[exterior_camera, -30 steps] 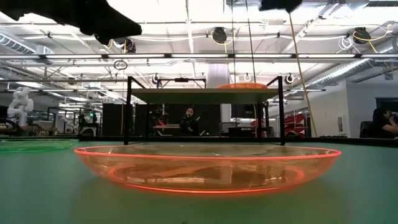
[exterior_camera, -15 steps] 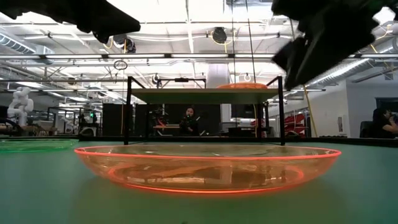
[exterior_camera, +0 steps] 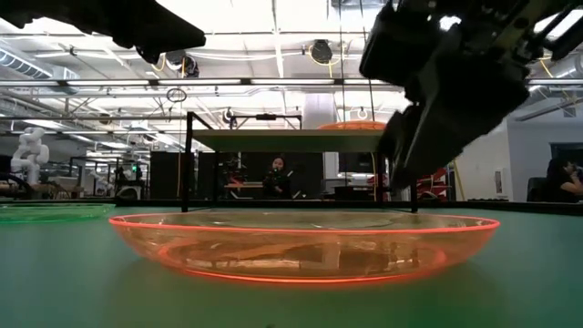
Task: Place and stack plates onto a shelf
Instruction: Put the left orange plate on the shelf
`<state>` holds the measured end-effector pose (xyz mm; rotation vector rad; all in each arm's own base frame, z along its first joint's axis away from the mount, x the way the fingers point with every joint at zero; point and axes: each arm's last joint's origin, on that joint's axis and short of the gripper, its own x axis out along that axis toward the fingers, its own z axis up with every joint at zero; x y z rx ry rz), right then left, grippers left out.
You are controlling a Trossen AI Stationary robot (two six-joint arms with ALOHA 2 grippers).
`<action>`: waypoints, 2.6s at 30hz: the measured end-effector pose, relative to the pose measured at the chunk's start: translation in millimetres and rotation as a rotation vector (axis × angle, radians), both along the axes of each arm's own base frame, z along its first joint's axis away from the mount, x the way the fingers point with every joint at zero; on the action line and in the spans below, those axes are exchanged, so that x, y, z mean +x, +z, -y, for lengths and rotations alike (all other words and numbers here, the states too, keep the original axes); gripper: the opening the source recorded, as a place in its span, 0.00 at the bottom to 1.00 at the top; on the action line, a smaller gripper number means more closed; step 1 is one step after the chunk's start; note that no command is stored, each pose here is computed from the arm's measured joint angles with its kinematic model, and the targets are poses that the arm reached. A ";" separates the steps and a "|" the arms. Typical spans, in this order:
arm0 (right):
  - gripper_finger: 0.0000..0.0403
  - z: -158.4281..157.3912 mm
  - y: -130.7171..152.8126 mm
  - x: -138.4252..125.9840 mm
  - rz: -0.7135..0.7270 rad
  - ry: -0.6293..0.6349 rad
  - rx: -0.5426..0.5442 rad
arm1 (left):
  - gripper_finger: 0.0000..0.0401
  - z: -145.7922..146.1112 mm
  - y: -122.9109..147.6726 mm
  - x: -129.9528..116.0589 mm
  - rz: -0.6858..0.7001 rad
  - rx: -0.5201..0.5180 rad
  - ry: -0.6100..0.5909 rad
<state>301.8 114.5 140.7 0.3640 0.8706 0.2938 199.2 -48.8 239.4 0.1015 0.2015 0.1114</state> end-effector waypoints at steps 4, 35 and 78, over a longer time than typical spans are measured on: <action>0.28 3.1 -6.3 1.4 -0.029 -0.017 0.001 | 0.18 0.0 0.0 0.0 0.000 0.000 0.000; 0.28 11.6 -6.6 4.5 -0.080 -0.084 0.092 | 0.18 0.0 0.0 0.0 0.001 -0.007 0.002; 0.11 9.2 -34.5 17.9 -0.075 -0.109 0.158 | 0.18 0.0 -0.1 0.0 0.003 -0.032 0.007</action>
